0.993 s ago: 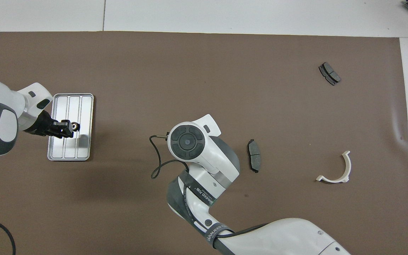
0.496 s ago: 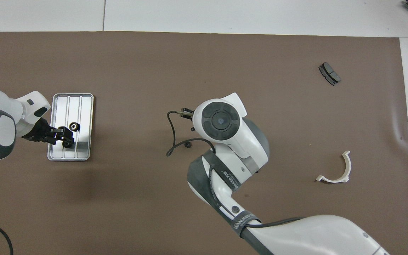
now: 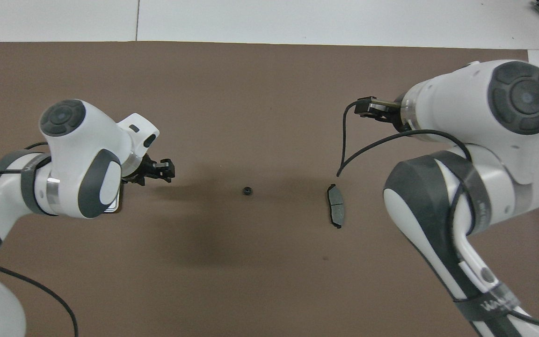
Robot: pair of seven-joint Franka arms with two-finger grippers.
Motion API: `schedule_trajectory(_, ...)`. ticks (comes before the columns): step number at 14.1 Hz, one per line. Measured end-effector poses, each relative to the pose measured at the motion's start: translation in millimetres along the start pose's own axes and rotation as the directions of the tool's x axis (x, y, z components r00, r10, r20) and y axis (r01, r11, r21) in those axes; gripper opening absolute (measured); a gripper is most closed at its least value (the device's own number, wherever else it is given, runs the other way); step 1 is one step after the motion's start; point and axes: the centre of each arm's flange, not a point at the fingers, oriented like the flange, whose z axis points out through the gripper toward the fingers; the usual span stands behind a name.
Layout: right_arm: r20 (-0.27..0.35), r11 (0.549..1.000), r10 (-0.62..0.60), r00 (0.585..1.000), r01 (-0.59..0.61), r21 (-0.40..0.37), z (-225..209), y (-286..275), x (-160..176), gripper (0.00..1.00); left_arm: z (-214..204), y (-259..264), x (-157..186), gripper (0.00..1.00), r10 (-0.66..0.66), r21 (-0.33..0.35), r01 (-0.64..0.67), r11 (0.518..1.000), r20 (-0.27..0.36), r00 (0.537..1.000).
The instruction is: Pick bearing gear from pile to tray
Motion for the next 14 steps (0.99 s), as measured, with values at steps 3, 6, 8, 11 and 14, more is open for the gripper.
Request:
schedule_trajectory(3,0.014,0.997,-0.073,0.997,0.073,-0.036,-32.6,63.1,13.7,1.0,1.8,72.4,-25.5,0.66,-0.034,-0.03,0.032,0.999,-0.08,0.996)
schedule_trajectory(6,0.075,0.993,-0.098,0.992,0.102,-0.052,-62.3,89.7,11.7,1.0,11.0,108.6,-34.9,0.63,-0.047,-0.073,0.037,0.997,-0.146,0.988)
schedule_trajectory(8,0.104,0.995,-0.086,0.991,0.091,-0.042,-72.6,93.5,6.8,1.0,23.0,125.0,-36.5,0.61,-0.065,-0.104,0.047,0.993,-0.176,0.982)
schedule_trajectory(11,0.14,0.995,-0.082,0.987,0.09,-0.048,-71.9,95.7,2.0,1.0,37.3,143.3,-44.1,0.59,-0.059,-0.113,0.038,0.993,-0.184,0.981)
schedule_trajectory(14,0.176,0.995,-0.071,0.982,0.083,-0.059,-69.4,101.7,-0.8,1.0,42.0,156.0,-52.7,0.58,-0.041,-0.114,0.02,0.993,-0.186,0.982)
